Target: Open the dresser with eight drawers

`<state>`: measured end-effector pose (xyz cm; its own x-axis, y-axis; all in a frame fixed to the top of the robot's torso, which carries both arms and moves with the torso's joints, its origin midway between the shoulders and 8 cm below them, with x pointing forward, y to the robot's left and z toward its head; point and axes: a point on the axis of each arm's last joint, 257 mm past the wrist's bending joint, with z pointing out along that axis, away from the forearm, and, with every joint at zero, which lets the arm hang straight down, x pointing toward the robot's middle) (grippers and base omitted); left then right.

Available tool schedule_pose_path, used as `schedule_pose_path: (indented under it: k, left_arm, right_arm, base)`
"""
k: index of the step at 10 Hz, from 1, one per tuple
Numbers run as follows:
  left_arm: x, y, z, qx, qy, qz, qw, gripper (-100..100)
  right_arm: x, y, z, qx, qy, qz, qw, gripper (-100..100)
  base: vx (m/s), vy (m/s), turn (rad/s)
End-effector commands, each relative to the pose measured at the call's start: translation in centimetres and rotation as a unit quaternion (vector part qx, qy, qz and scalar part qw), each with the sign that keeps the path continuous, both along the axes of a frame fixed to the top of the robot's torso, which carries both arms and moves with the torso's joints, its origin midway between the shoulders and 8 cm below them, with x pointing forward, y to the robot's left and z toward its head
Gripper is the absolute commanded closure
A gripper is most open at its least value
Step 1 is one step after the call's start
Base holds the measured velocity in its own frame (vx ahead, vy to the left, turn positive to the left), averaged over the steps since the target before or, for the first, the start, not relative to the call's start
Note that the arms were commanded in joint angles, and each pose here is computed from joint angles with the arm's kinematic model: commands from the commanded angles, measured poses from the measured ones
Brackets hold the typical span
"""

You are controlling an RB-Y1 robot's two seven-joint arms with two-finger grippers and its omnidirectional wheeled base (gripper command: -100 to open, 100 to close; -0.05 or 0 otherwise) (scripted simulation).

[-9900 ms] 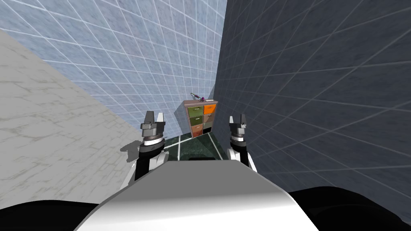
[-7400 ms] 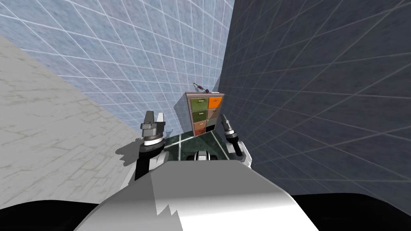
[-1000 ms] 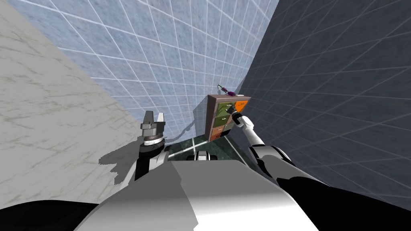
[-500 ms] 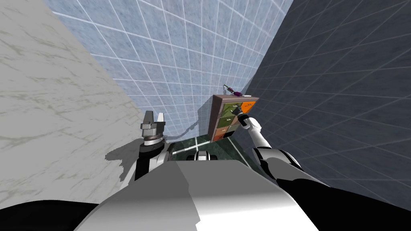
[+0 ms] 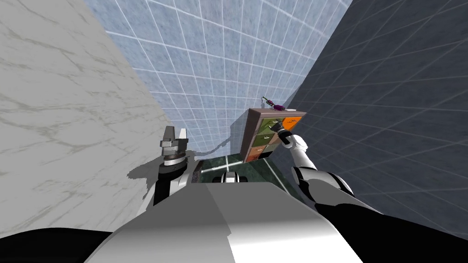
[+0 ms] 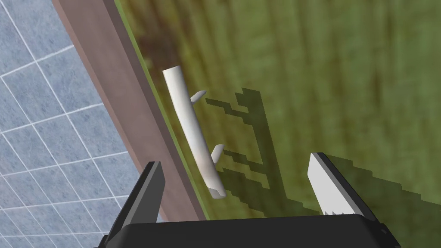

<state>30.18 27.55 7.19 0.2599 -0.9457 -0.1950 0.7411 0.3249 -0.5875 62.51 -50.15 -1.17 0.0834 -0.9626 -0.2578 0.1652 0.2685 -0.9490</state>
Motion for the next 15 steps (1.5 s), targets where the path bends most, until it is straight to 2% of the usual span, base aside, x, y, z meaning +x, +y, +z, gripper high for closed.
schedule_pose_path:
  k: [1, 2, 3, 4, 5, 6, 7, 8, 9, 10, 11, 12, 13, 14, 15]
  left_arm:
    - [0.0, 0.0, 0.0, 0.0, 0.0, 0.0, 1.0, 0]
    - [0.0, 0.0, 0.0, 0.0, 0.0, 0.0, 1.0, 0]
    - [0.0, 0.0, 0.0, 0.0, 0.0, 0.0, 1.0, 0]
    - [0.0, 0.0, 0.0, 0.0, 0.0, 0.0, 1.0, 0]
    - [0.0, 0.0, 0.0, 0.0, 0.0, 0.0, 1.0, 0]
    - [0.0, 0.0, 0.0, 0.0, 0.0, 0.0, 1.0, 0]
    - [0.0, 0.0, 0.0, 0.0, 0.0, 0.0, 1.0, 0]
    - [0.0, 0.0, 0.0, 0.0, 0.0, 0.0, 1.0, 0]
    - [0.0, 0.0, 0.0, 0.0, 0.0, 0.0, 1.0, 0]
    - [0.0, 0.0, 0.0, 0.0, 0.0, 0.0, 1.0, 0]
    - [0.0, 0.0, 0.0, 0.0, 0.0, 0.0, 1.0, 0]
    - [0.0, 0.0, 0.0, 0.0, 0.0, 0.0, 1.0, 0]
    - [0.0, 0.0, 0.0, 0.0, 0.0, 0.0, 1.0, 0]
    - [0.0, 0.0, 0.0, 0.0, 0.0, 0.0, 1.0, 0]
    - [0.0, 0.0, 0.0, 0.0, 0.0, 0.0, 1.0, 0]
  right_arm:
    - [-1.2, -2.6, 0.5, 0.008, -0.009, -0.009, 0.9999, -100]
    - [-2.3, -5.1, -0.2, 0.005, 0.0, -0.019, 0.9998, -100]
    - [-2.8, -5.9, 0.8, 0.011, -0.012, -0.023, 0.9996, -100]
    - [-3.9, -8.0, 0.5, 0.006, -0.007, -0.031, 0.9995, -100]
    - [-4.2, -8.1, 1.7, 0.005, -0.02, -0.03, 0.9993, -100]
    - [-4.6, -8.9, 1.4, 0.013, -0.02, -0.034, 0.9991, -100]
    - [-5.8, -10.7, 1.7, 0.007, -0.021, -0.043, 0.9988, -100]
    - [-6.4, -11.6, 1.4, 0.018, -0.023, -0.045, 0.9986, -100]
    - [-5.6, -11.1, 1.3, 0.015, -0.022, -0.045, 0.9987, -100]
    - [-4.7, -9.3, 0.3, 0.02, -0.011, -0.037, 0.999, 100]
    - [-4.6, -9.3, 0.7, 0.018, -0.014, -0.038, 0.999, 100]
    - [-3.2, -6.6, 0.9, 0.018, -0.016, -0.024, 0.9994, 100]
    - [-2.8, -5.9, 0.8, 0.011, -0.012, -0.023, 0.9996, 100]
    - [-1.7, -3.5, 0.6, 0.017, -0.012, -0.008, 0.9998, 100]
    - [-1.3, -2.5, 0.8, 0.008, -0.012, -0.004, 0.9999, 100]
  base:
    - [-0.001, 0.032, -0.037]
    - [-0.001, 0.055, 0.188]
    - [-0.004, 0.056, 0.152]
    - [-0.013, 0.097, 0.246]
    - [-0.008, 0.088, 0.09]
    - [0.005, 0.038, -0.029]
    - [0.017, 0.063, 0.22]
    - [0.007, 0.066, 0.105]
    - [-0.002, 0.026, -0.002]
    - [-0.006, -0.06, -0.262]
    - [-0.001, -0.074, -0.104]
    - [-0.004, -0.104, -0.188]
    - [-0.004, -0.074, -0.099]
    - [0.0, -0.084, -0.188]
    - [-0.007, -0.073, -0.112]
